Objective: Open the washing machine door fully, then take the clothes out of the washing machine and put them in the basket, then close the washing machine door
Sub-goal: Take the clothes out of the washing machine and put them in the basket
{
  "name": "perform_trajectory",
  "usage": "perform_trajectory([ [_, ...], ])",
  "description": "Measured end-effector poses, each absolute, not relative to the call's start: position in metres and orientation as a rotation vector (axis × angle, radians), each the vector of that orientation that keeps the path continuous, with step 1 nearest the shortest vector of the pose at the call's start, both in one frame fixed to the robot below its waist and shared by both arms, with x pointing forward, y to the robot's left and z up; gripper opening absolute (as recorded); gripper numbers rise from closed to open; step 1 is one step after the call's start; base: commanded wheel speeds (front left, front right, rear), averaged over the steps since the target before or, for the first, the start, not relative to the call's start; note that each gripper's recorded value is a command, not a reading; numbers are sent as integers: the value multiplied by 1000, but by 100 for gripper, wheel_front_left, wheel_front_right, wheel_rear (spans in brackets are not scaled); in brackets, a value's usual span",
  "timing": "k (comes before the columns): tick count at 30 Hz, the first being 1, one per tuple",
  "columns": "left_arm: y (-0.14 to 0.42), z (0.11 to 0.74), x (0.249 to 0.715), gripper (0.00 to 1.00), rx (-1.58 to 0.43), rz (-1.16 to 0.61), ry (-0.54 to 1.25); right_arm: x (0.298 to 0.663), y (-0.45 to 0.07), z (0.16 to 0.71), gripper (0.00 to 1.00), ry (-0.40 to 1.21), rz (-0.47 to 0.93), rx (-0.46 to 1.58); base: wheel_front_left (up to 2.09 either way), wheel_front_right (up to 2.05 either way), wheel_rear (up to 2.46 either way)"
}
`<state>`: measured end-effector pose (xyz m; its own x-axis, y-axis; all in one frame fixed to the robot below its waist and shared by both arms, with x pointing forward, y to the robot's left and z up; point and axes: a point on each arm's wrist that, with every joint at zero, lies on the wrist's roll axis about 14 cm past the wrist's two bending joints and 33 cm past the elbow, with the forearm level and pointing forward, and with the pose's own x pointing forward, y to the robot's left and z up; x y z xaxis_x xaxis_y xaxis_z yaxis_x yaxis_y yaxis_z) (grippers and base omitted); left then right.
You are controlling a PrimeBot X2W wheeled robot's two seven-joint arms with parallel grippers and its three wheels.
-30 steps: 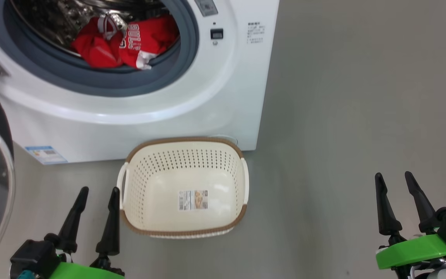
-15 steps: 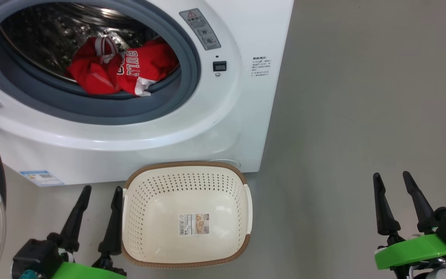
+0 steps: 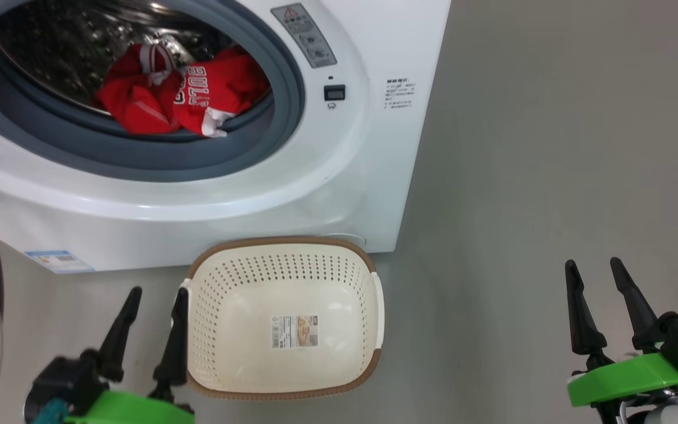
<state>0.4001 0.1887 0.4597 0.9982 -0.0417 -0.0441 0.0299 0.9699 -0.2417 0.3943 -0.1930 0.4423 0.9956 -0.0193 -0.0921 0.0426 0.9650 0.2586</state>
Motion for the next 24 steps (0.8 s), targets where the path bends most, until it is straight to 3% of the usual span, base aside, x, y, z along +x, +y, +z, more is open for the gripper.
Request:
perform_trajectory([
  [7,183,451,444,100,-216,-53,72,409,-185,435,100,101,-12,270,0,0,0],
  [24,173,445,600,100,-149,-97,82,432,-202,397,100,171,-71,284,0,0,0],
])
